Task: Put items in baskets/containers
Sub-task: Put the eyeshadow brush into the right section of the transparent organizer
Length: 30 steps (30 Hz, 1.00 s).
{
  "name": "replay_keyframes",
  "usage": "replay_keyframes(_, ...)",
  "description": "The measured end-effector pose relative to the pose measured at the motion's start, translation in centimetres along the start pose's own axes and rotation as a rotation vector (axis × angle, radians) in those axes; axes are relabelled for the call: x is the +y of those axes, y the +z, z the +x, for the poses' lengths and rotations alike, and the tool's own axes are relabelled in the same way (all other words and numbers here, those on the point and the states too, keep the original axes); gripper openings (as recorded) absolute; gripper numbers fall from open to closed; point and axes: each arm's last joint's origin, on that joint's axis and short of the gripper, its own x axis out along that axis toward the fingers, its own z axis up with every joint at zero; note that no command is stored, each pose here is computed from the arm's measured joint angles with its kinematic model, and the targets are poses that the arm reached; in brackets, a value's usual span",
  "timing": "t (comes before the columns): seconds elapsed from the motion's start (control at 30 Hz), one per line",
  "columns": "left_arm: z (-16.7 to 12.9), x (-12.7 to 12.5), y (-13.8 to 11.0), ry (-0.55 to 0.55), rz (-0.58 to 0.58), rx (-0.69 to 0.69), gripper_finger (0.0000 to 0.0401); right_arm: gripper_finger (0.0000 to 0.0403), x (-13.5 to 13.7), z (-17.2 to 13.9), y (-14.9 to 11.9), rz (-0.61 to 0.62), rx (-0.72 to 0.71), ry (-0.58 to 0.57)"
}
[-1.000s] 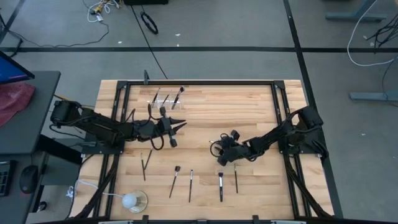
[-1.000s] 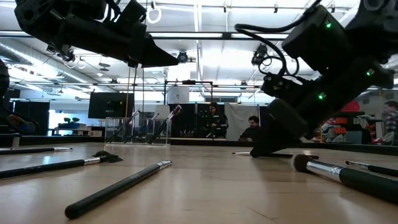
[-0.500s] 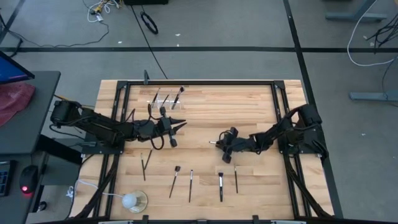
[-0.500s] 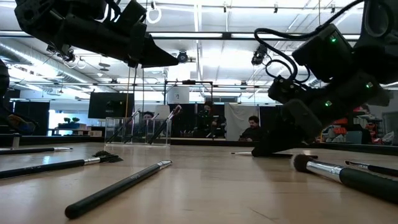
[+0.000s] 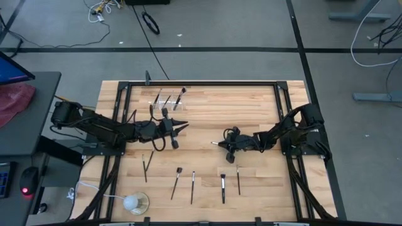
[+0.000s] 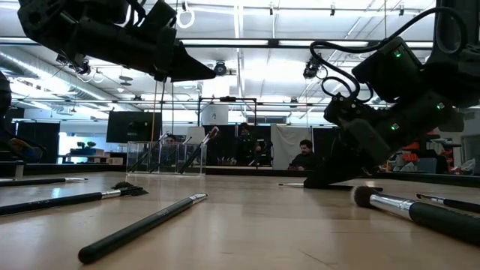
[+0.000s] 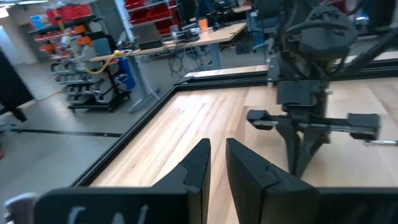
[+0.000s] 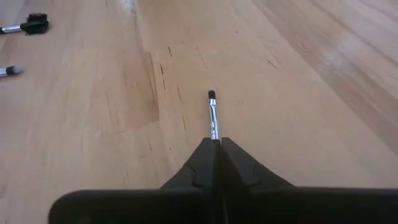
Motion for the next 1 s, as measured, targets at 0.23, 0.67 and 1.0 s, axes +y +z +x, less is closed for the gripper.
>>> replay_keyframes(0.23, 0.0, -0.1, 0.0, -0.032, -0.025, -0.004, 0.0055, 0.0009, 0.2, -0.1, 1.0, -0.024, -0.156, 0.025)
replay_keyframes(0.67, 0.0, -0.5, 0.0, -0.192, -0.03, -0.015, 0.0071, 0.0007, 1.4, -2.1, 5.5, 0.062, -0.63, 0.205)
replay_keyframes(1.0, 0.0, -1.7, 0.5, -0.528, 0.007, -0.168, 0.0208, 0.0007, 4.8, -2.9, 9.9, -0.052, -0.798, 0.498)
